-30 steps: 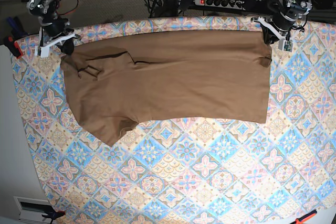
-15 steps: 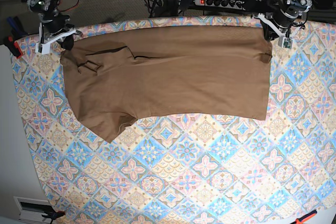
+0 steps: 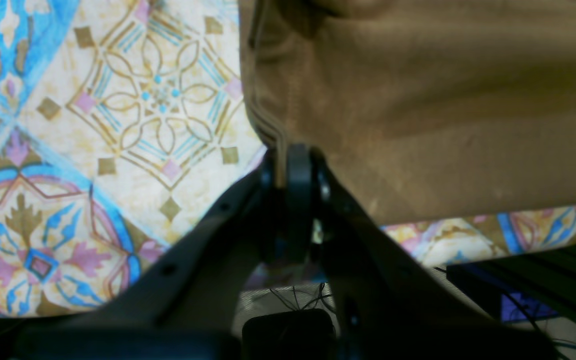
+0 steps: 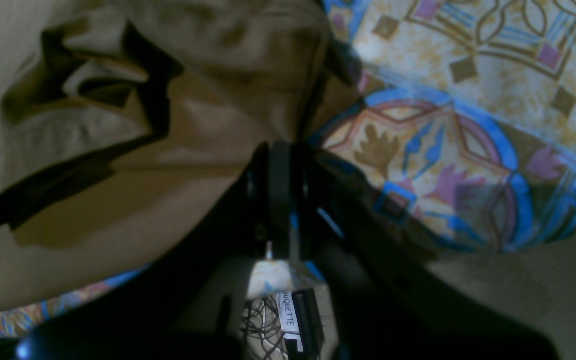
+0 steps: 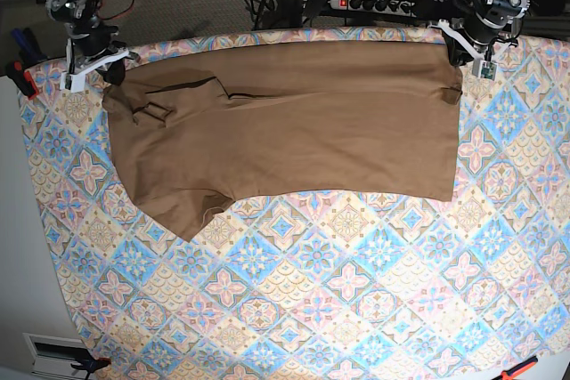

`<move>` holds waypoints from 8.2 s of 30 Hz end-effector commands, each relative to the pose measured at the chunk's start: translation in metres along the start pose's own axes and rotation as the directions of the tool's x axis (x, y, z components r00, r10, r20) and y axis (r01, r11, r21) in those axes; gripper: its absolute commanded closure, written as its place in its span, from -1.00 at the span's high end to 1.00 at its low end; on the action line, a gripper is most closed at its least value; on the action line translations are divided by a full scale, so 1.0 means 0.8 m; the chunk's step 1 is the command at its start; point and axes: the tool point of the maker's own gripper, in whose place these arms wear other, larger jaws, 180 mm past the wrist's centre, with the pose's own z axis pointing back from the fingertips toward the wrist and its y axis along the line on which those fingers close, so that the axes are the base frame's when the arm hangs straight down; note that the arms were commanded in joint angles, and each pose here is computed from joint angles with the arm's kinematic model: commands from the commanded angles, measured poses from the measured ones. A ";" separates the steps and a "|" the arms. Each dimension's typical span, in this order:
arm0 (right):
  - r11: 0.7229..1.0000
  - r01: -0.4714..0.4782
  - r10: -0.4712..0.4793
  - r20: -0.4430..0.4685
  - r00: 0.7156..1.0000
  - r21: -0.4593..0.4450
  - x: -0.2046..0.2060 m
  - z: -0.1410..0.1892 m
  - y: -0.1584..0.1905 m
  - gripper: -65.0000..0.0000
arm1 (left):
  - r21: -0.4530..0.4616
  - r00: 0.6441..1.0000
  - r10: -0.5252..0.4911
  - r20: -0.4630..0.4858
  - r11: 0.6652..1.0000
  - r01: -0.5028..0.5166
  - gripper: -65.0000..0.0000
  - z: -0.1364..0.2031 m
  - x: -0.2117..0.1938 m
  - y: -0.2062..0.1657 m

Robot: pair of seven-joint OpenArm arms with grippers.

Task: Layout the t-shirt on the table in an organized manner, then fold the t-shirt properly
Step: 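Pull the held shirt edge with both grippers to straighten the shirt, then release the shirt and move both grippers down onto the shirt body, then grasp the shirt's side edges with both grippers, then lift the held edges and fold them toward the shirt's collar edge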

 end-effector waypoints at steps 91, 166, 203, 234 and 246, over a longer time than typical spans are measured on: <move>0.773 -0.618 0.598 0.163 0.785 0.145 0.237 -0.121 0.178 -0.40 | 0.199 0.930 -0.222 0.293 0.965 0.168 0.05 0.015 0.237 -0.050; 0.743 -0.584 0.610 0.031 0.792 0.326 0.159 -0.227 0.179 -0.40 | 0.092 0.988 0.042 0.150 0.994 -0.056 0.07 -0.114 0.262 0.091; 0.715 -0.621 0.661 -0.021 0.750 0.321 0.158 -0.219 0.179 -1.00 | -0.020 0.999 -0.020 0.026 1.000 0.020 -1.00 -0.154 0.221 0.031; 0.717 -0.671 0.656 0.143 0.741 0.191 0.224 -0.152 0.175 -1.00 | 0.112 0.973 -0.122 0.194 0.988 0.102 -1.00 -0.083 0.255 0.019; 0.732 -0.670 0.639 0.217 0.738 0.126 0.244 -0.119 0.164 -1.00 | 0.119 0.976 -0.131 0.171 0.987 0.112 -1.00 -0.080 0.238 0.020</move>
